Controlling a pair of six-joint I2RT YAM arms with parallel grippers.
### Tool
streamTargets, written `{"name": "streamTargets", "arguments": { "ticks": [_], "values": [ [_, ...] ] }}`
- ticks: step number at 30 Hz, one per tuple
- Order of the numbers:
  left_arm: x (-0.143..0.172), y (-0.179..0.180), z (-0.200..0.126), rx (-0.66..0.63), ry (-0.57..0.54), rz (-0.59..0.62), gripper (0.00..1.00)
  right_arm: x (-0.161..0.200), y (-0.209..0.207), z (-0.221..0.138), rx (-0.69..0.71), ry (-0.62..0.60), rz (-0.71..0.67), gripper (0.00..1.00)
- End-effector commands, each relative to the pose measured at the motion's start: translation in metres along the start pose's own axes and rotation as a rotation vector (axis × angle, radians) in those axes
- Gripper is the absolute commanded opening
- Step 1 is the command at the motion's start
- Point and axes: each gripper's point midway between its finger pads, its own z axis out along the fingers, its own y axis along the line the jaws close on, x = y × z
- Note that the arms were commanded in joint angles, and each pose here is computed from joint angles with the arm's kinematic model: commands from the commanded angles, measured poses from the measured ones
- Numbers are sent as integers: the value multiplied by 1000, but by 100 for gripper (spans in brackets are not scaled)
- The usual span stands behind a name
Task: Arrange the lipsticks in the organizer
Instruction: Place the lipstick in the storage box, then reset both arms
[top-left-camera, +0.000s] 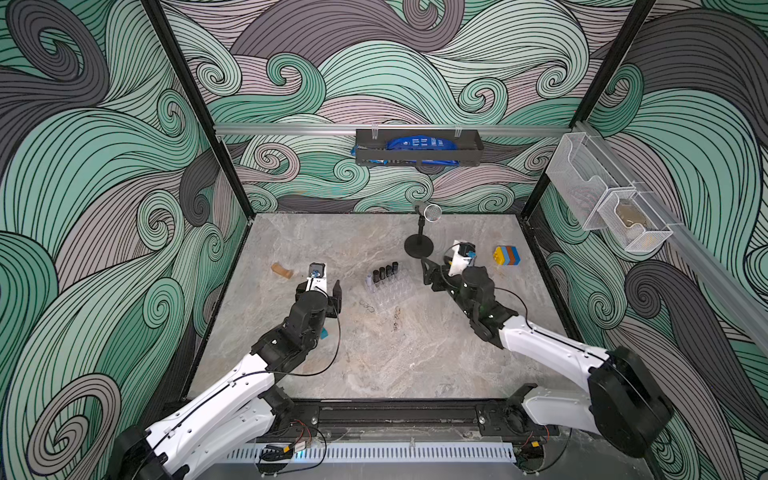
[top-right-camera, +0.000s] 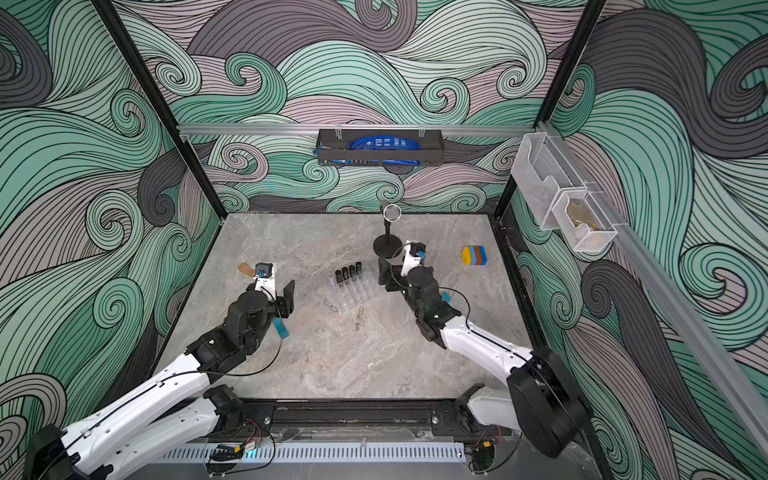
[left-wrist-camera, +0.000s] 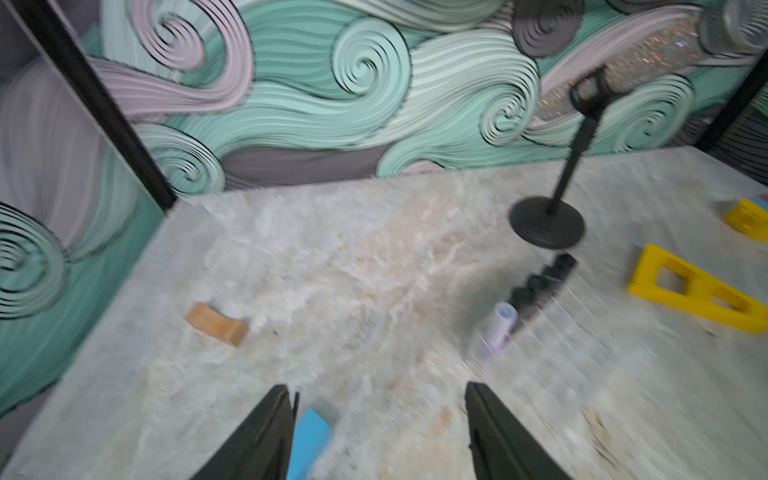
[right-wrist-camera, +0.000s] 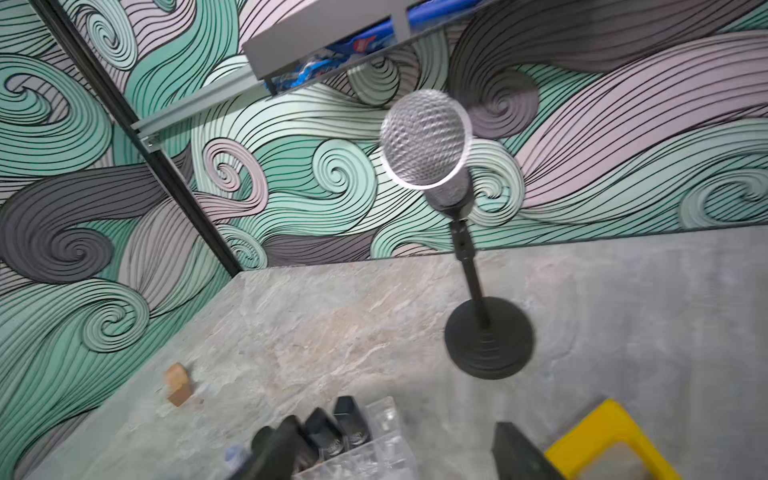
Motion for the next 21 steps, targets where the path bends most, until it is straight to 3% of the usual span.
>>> {"name": "streamTargets", "arguments": {
  "ticks": [1, 6, 9, 15, 21],
  "values": [
    [-28, 52, 7, -353, -190, 5, 71, -32, -47, -22, 165, -191, -171, 90],
    [-4, 78, 22, -493, -130, 152, 76, -38, -119, -53, 408, -247, -197, 92],
    [22, 80, 27, -453, -78, 141, 77, -18, -134, -66, 436, -248, -192, 98],
    [53, 78, 51, -363, -23, 91, 80, 10, -158, -56, 466, -205, -177, 99],
    [70, 67, 89, -214, 0, 77, 81, 12, -175, -66, 470, -301, -117, 99]
  ]
}}
